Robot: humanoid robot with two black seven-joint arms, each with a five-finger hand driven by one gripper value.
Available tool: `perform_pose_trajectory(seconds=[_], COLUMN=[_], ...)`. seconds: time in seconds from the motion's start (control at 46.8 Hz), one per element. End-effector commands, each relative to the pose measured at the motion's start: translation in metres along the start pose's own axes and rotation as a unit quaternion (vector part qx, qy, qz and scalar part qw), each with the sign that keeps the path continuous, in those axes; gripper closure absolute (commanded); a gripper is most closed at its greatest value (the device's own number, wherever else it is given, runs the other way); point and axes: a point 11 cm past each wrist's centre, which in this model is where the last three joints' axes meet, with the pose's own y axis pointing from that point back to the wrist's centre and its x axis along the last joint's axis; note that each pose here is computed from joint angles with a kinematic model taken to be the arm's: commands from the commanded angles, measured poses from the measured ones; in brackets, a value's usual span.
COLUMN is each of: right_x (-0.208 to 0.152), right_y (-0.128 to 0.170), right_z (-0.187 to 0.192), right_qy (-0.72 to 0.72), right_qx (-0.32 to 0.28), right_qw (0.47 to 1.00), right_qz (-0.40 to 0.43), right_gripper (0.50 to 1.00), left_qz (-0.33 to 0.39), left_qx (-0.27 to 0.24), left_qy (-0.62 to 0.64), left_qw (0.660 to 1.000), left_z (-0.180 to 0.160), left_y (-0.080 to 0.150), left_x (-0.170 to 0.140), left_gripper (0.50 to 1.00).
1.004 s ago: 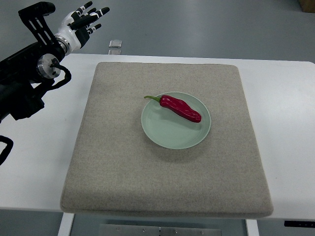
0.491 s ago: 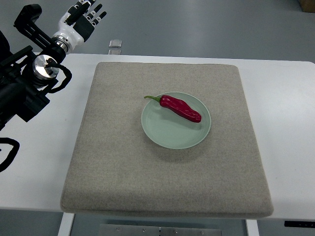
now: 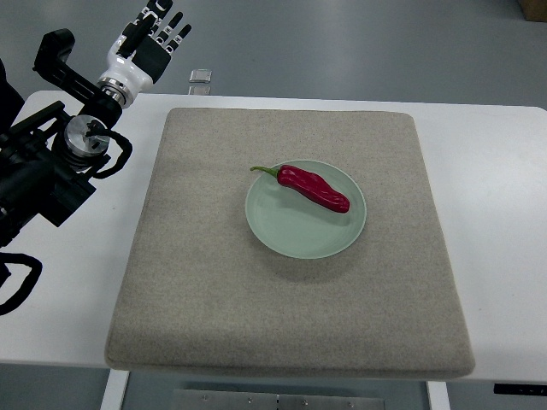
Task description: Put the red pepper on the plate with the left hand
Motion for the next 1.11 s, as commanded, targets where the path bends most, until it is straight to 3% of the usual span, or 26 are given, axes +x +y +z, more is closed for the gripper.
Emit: perform_pose_trajectory(seconds=[0.0, 0.705, 0.79, 0.897, 1.089], right_x=[0.0, 0.0, -0.019, -0.074, -0.076], right_y=[0.0, 0.0, -0.001, 0.004, 0.005], right_z=[0.0, 0.0, -0.005, -0.012, 0.0], right_qy=[0.0, -0.001, -0.003, -0.005, -0.018], right_qx=[0.0, 0.0, 0.006, 0.016, 0.007], right_qw=[1.0, 1.0, 0.999, 0.992, 0.992], right_qz=[0.0, -0.001, -0.038, -0.122, -0.126], right_gripper=[0.572, 0.572, 0.572, 0.572, 0.572], left_qz=[0.007, 0.018, 0.019, 0.018, 0.017], left_qx=[0.002, 0.003, 0.004, 0.004, 0.004], left_qy=[-0.003, -0.01, -0.011, -0.011, -0.011], left_qw=[1.0, 1.0, 1.0, 1.0, 1.0], left_z=[-0.001, -0.002, -0.002, -0.002, -0.002], left_y=[0.0, 0.005, 0.006, 0.005, 0.005], left_x=[0.002, 0.012, 0.013, 0.013, 0.011], left_gripper=[0.508, 0.508, 0.508, 0.508, 0.508])
